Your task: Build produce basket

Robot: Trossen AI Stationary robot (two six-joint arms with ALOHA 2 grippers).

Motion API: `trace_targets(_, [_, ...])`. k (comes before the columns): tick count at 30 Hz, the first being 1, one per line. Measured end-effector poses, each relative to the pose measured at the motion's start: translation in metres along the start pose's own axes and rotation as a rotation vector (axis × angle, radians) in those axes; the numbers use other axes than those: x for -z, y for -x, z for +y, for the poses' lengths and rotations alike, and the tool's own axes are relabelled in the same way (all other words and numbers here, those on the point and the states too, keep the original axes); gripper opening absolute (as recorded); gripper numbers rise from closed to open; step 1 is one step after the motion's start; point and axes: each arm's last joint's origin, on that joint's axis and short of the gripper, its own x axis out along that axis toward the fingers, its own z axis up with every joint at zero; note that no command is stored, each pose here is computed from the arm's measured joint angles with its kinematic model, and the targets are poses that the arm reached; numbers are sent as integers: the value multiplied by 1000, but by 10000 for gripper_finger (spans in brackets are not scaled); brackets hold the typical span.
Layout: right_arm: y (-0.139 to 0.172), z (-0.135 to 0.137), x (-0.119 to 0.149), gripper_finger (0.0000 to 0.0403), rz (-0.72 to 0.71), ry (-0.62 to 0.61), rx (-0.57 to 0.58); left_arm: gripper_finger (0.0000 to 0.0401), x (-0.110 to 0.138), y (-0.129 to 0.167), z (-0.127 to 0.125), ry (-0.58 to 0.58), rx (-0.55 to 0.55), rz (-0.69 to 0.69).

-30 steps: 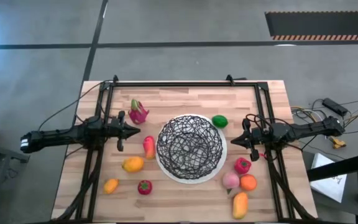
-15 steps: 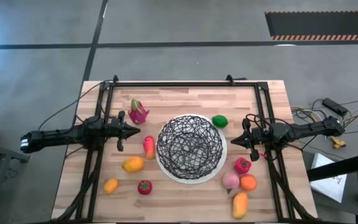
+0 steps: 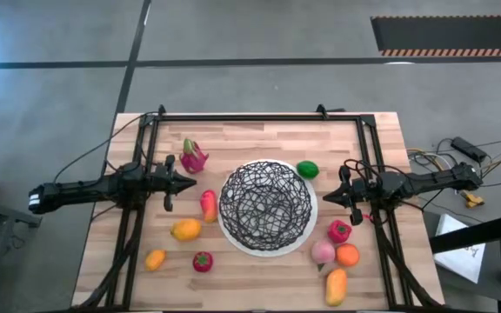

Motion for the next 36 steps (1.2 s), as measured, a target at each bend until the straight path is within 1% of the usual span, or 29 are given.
trace_targets(2, [0, 0, 0, 9, 0, 0, 0, 0, -1, 0, 0, -1, -10, -6])
trace_targets(5, [0, 0, 0, 9, 0, 0, 0, 0, -7, 0, 0, -5, -29, -72])
trace_targets(8, [0, 0, 0, 9, 0, 0, 0, 0, -17, 1, -1, -1, -17, -176])
trace_targets(10, [0, 0, 0, 9, 0, 0, 0, 0, -25, 3, -2, 51, -1, -266])
trace_targets(12, [0, 0, 0, 9, 0, 0, 0, 0, -34, 6, -2, 62, 1, -362])
trace_targets(15, [0, 0, 0, 9, 0, 0, 0, 0, -43, 9, -1, -7, -97, -474])
trace_targets(18, [0, 0, 0, 9, 0, 0, 0, 0, -51, 11, 1, -31, -185, -525])
trace_targets(22, [0, 0, 0, 9, 0, 0, 0, 3, -67, 5, 0, -42, -209, -449])
trace_targets(26, [0, 0, 0, 9, 0, 0, 0, 31, -85, -3, 0, -115, -282, -285])
trace_targets(29, [0, 0, 0, 9, 0, 0, 0, 70, -100, -9, 1, -141, -351, -198])
trace_targets(33, [0, 0, 0, 9, 0, 0, 0, 137, -116, -18, 3, -139, -445, -102])
trace_targets(36, [0, 0, 0, 9, 0, 0, 0, 190, -119, -25, 6, -75, -544, -30])
